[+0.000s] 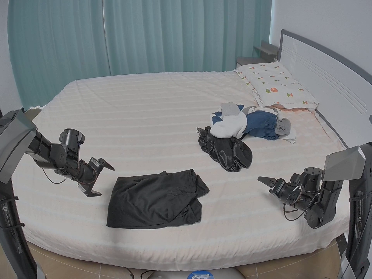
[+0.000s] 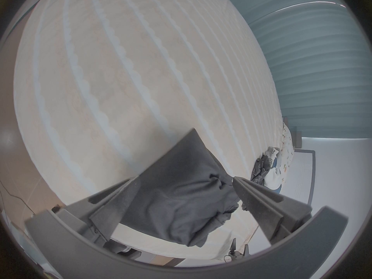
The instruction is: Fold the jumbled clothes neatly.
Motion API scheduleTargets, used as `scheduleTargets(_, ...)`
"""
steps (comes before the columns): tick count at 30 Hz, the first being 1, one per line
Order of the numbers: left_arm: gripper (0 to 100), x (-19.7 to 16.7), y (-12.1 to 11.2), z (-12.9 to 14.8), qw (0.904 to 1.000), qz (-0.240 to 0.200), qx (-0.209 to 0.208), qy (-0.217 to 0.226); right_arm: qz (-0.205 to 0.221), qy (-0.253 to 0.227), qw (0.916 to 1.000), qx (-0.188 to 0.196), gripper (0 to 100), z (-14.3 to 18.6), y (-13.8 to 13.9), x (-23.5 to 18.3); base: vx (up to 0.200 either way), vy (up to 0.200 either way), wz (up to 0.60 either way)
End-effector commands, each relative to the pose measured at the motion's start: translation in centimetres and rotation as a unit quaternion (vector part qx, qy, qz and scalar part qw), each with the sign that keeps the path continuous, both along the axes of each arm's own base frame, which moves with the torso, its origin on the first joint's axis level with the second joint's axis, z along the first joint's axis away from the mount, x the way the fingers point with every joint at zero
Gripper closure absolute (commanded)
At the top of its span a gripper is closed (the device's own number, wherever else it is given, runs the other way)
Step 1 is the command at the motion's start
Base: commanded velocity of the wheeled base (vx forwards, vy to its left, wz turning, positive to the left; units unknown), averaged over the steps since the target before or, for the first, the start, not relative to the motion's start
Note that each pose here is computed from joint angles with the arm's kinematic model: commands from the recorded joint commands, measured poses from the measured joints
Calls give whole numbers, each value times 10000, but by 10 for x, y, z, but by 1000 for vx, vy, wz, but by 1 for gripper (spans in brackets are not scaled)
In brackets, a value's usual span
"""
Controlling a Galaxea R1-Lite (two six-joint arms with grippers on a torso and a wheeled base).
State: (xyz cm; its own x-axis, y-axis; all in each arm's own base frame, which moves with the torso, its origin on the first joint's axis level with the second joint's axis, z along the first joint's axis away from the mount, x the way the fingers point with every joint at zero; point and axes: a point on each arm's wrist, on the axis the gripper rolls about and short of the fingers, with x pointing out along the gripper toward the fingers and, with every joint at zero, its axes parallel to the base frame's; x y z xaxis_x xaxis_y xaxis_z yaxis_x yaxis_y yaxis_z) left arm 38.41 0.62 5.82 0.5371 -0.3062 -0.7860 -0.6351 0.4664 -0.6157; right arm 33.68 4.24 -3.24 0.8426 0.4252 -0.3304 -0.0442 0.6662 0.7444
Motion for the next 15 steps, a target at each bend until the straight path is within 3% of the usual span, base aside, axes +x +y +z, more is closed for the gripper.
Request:
scheduleTargets(1, 0, -4, 5, -4, 10000, -10, 38, 59, 202, -124, 9997, -104, 0, 16, 24, -3, 0, 200, 0)
scheduleTargets(5, 0, -4, 5, -6, 9999, -70, -16, 71, 317, 25, 9985, -455, 0, 13, 51, 1, 0, 200, 0)
scheduleTargets(10, 0, -3, 4, -4, 9999, -130, -91, 3, 53, 72, 9935, -1137, 0, 10, 78, 12, 0, 200, 0)
scheduleTargets(12, 0, -2, 4, -5, 9999, -138, -89, -28, 64, 82, 9906, -1364, 0, 11, 87, 13, 0, 200, 0)
scheduleTargets(13, 0, -2, 4, -6, 9999, -139, -88, -43, 204, 48, 9860, -1654, 0, 11, 101, 11, 0, 200, 0)
scheduleTargets(15, 0, -2, 3, -5, 9998, -146, -87, -73, 287, 1, 9832, -1802, 0, 10, 109, 9, 0, 200, 0)
